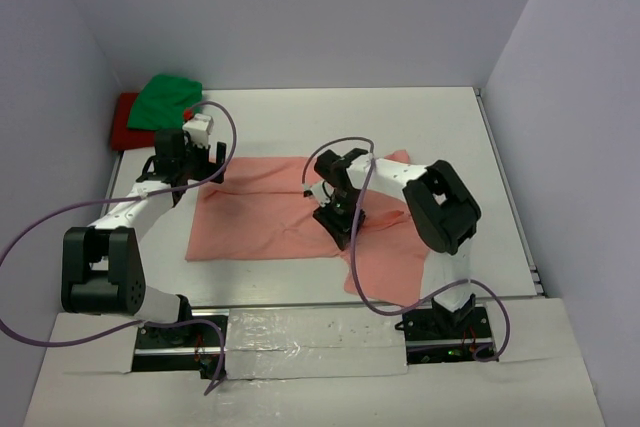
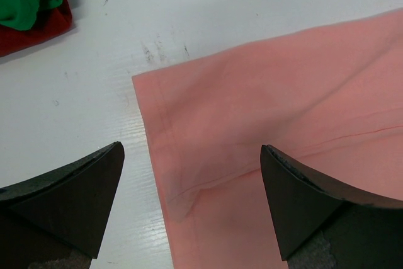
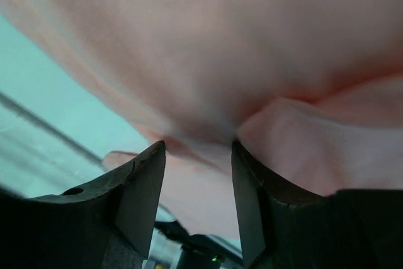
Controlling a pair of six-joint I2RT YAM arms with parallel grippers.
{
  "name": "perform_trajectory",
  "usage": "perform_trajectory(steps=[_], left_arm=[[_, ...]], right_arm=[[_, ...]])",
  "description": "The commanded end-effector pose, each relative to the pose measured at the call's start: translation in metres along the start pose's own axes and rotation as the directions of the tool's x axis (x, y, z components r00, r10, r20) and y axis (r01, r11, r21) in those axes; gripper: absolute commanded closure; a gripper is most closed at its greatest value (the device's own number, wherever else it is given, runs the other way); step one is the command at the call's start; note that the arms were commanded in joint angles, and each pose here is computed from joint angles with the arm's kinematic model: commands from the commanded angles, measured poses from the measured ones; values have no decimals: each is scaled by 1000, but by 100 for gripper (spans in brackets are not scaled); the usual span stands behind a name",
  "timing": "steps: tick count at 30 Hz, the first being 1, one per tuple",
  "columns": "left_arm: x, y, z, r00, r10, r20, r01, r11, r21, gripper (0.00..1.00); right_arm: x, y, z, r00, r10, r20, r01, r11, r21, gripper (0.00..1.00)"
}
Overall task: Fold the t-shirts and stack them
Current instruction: Fold the tshirt
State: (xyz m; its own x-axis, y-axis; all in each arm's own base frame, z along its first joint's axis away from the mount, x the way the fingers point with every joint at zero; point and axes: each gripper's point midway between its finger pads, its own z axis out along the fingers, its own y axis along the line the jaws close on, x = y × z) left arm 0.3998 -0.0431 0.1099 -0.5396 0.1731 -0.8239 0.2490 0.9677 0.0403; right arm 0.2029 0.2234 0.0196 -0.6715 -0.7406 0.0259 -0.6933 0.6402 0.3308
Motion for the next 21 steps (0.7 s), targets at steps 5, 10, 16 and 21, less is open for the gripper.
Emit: perform_trajectory(steps=[5,10,16,21], left_arm=[[-24,0,-1,998,11,54,-12,1000,14,1],[-22,0,0,999,12,50,-13,1000,17,1],[-25,0,-1,998,17,56,-18,1000,15,1],[-17,0,-3,999,18,29,-18,1000,18,1]], right_arm=[[-76,-65,-91,884,-118,453,-111,887,448,45],[-87,-136,-158,779,-94,620,-399,688,606,45],[-71,-222,-176,753,80,654,-575,564,593,49],[-49,-230,-139,784,201,587,-563,629,536,100]])
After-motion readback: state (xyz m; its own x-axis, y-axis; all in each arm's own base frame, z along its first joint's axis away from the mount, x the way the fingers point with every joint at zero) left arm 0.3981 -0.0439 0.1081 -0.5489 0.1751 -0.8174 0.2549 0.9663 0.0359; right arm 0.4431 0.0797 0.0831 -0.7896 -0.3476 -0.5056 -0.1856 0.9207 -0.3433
